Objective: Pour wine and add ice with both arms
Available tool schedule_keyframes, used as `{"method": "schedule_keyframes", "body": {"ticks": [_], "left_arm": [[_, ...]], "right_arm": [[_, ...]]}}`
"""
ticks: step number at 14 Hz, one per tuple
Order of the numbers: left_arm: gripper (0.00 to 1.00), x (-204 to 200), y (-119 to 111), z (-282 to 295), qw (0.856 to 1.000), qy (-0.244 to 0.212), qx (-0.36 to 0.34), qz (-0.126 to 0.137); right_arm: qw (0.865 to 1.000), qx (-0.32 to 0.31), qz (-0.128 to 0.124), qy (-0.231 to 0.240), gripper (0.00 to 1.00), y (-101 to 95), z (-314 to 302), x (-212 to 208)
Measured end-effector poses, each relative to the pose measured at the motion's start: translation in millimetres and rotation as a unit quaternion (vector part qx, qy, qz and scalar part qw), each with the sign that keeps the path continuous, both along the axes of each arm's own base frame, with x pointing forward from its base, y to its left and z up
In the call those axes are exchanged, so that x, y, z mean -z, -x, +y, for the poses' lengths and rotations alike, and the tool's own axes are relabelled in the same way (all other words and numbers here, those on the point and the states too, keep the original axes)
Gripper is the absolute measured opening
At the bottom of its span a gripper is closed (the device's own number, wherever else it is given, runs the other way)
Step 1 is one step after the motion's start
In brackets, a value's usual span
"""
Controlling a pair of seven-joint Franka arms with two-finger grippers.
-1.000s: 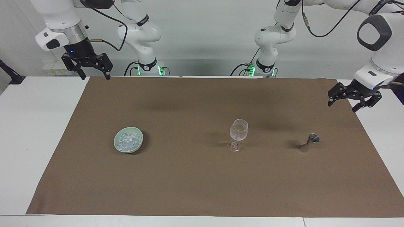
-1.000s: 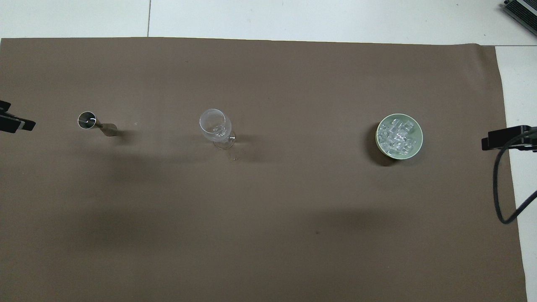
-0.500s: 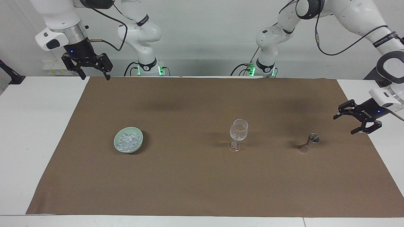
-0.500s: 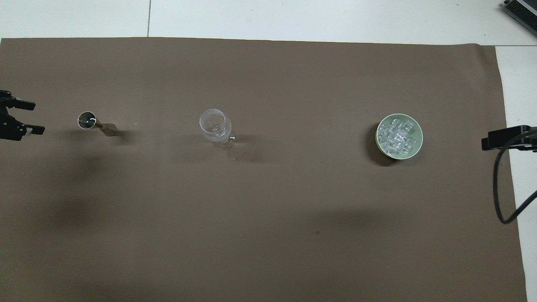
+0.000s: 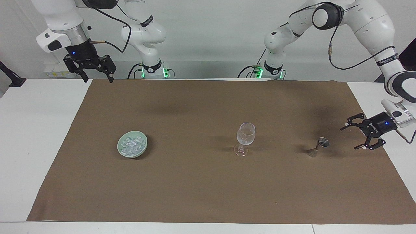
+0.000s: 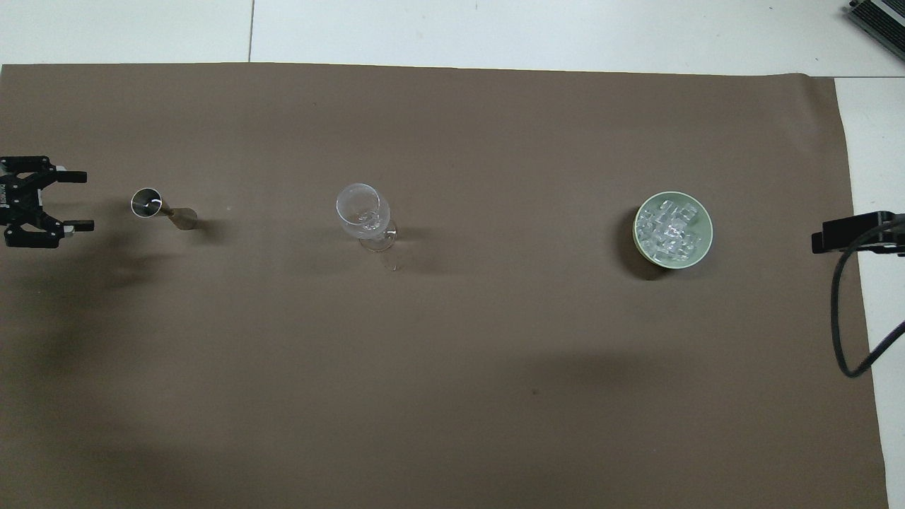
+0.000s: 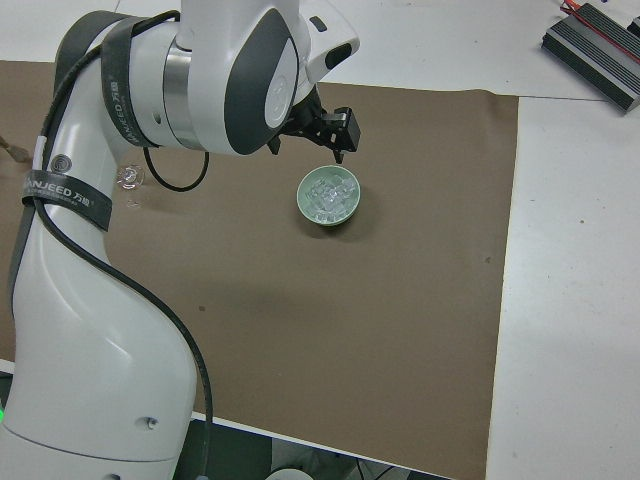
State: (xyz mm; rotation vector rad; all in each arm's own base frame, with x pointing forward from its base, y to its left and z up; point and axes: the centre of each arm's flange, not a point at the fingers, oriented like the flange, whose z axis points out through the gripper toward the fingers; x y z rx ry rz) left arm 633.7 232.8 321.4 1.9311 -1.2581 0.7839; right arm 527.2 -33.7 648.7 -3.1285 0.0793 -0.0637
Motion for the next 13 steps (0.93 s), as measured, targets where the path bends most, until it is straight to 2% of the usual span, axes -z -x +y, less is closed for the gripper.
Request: {"method": "schedule_keyframes", "body": {"ticks": [2,7,11,13], "left_arm": [[1.0,29.6,6.0,-5.5,0.999,0.05,0.008,0.01],[1.0,75.7,5.2,-40.7,0.989,0.147,0.035,0.002],[1.0,89.9,2.5,-52.0,0.982,0.177,0.049,-0.041],[1.0,98.5,4.0,-50.1,0.98,0.189,0.046,-0.049]], "right_arm": [[1.0,0.0,0.0,0.0,1.0,0.0,0.0,0.0],[1.0,0.0,0.0,0.0,1.0,0.0,0.0,0.0],[1.0,0.0,0.0,0.0,1.0,0.0,0.0,0.0],[1.0,0.0,0.0,0.0,1.0,0.0,0.0,0.0]]}}
